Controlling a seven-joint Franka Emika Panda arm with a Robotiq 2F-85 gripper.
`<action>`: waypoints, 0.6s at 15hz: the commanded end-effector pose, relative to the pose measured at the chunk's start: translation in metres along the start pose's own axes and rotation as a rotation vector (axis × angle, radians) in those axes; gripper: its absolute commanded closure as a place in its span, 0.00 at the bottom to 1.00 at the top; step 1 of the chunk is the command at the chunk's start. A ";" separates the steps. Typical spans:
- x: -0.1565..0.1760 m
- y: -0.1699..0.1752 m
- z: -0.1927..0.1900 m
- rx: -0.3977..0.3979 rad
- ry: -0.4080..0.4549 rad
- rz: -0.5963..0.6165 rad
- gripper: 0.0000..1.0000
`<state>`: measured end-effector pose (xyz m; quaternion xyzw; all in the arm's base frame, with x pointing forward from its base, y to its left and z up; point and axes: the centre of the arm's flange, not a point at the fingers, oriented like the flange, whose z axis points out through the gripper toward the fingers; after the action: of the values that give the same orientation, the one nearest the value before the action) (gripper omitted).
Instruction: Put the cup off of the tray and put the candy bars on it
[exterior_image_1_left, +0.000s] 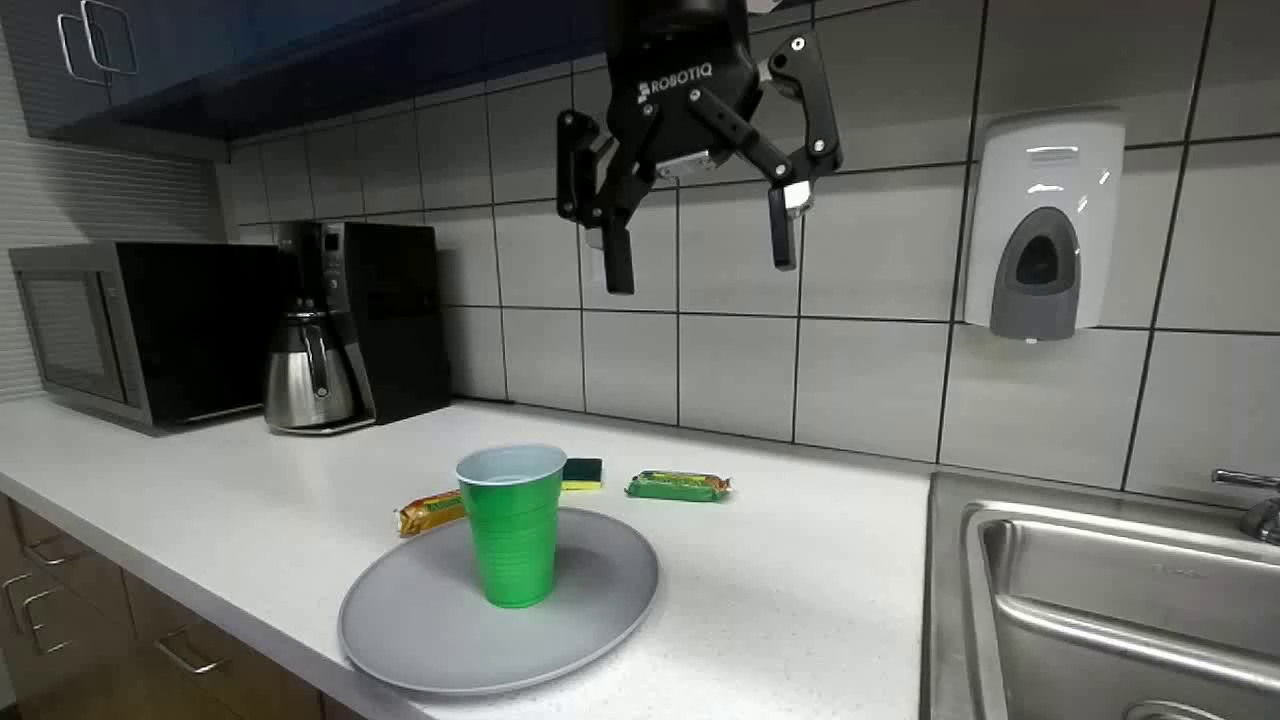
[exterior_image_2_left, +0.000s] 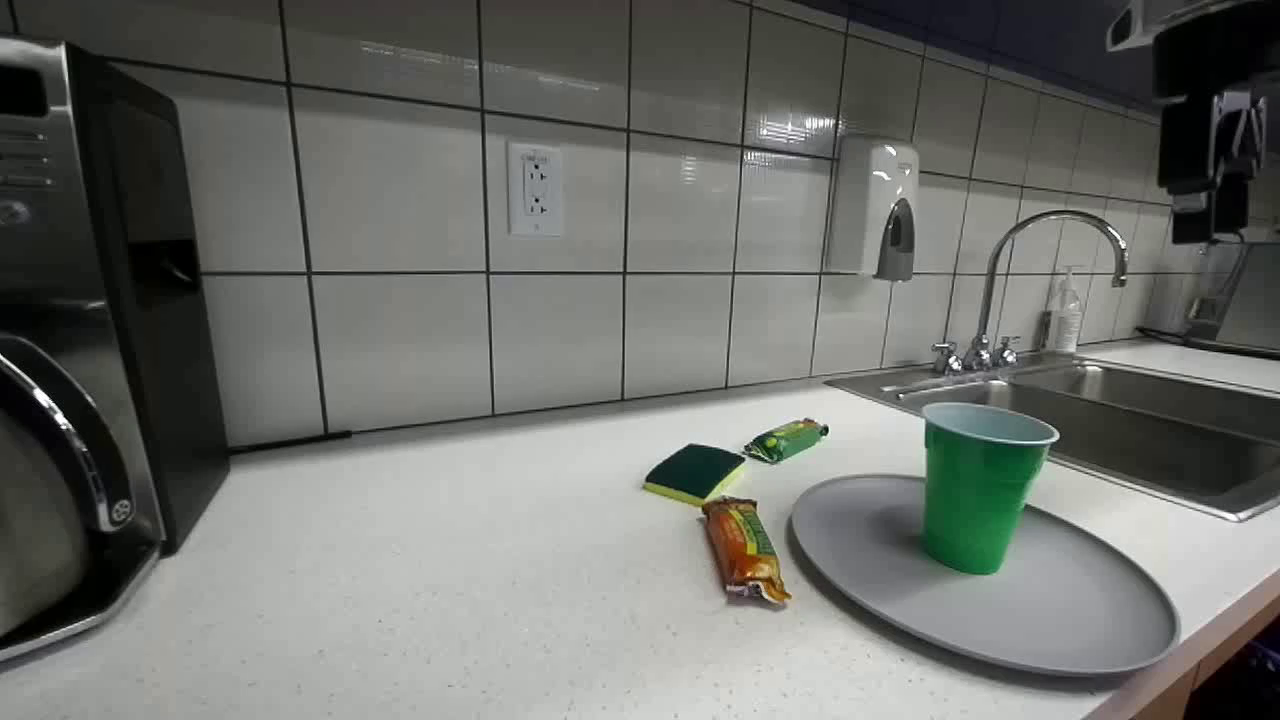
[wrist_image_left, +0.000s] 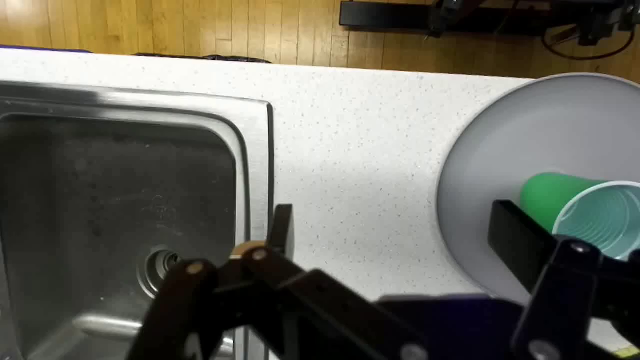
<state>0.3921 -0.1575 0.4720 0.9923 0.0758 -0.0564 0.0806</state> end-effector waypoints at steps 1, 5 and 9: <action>0.000 0.000 0.000 0.000 0.000 0.000 0.00; 0.004 -0.011 0.003 -0.022 0.003 -0.014 0.00; 0.012 -0.027 0.004 -0.030 0.015 -0.042 0.00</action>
<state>0.3959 -0.1430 0.4658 0.9906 0.0918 -0.0573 0.0835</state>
